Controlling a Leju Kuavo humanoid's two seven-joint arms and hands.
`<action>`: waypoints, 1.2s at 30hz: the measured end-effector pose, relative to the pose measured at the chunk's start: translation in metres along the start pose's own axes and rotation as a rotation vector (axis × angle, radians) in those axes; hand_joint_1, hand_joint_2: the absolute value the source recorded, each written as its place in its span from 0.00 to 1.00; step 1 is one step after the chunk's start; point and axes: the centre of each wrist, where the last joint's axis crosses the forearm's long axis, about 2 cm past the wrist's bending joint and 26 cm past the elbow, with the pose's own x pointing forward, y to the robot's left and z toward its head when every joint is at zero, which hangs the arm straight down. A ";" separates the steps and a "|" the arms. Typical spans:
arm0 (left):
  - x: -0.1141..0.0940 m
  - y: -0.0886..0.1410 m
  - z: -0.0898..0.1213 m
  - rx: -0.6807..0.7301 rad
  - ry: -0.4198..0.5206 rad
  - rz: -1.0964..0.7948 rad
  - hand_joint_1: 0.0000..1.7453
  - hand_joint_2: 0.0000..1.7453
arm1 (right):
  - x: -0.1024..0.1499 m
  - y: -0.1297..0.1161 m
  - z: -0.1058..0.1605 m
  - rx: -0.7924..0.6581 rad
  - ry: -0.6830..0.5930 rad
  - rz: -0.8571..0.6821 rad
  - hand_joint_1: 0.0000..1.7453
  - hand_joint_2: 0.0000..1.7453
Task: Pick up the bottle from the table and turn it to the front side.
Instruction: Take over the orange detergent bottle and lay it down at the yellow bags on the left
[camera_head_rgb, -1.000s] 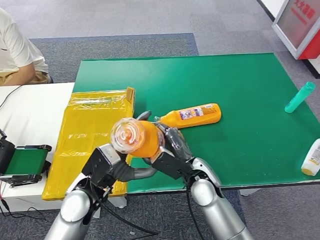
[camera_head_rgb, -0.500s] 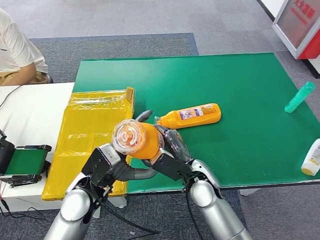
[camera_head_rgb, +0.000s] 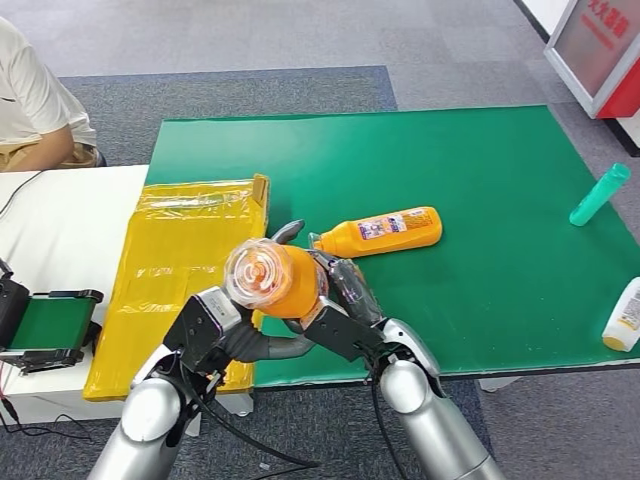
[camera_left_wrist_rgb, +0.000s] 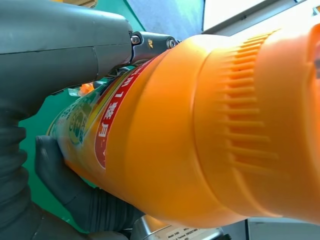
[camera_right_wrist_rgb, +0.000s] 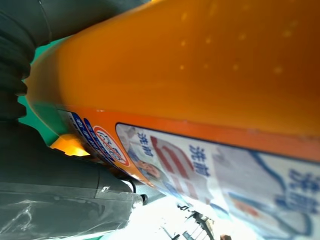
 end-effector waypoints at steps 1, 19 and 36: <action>0.000 0.000 0.000 0.000 0.000 -0.001 0.00 1.00 | 0.000 0.000 0.000 0.000 0.000 0.000 1.00 1.00; 0.002 0.001 -0.003 0.068 -0.009 -0.117 1.00 1.00 | 0.001 0.004 0.000 0.012 0.017 0.007 1.00 1.00; 0.005 0.002 -0.007 0.101 -0.024 -0.131 1.00 1.00 | 0.004 0.007 -0.002 0.015 0.022 0.008 0.03 1.00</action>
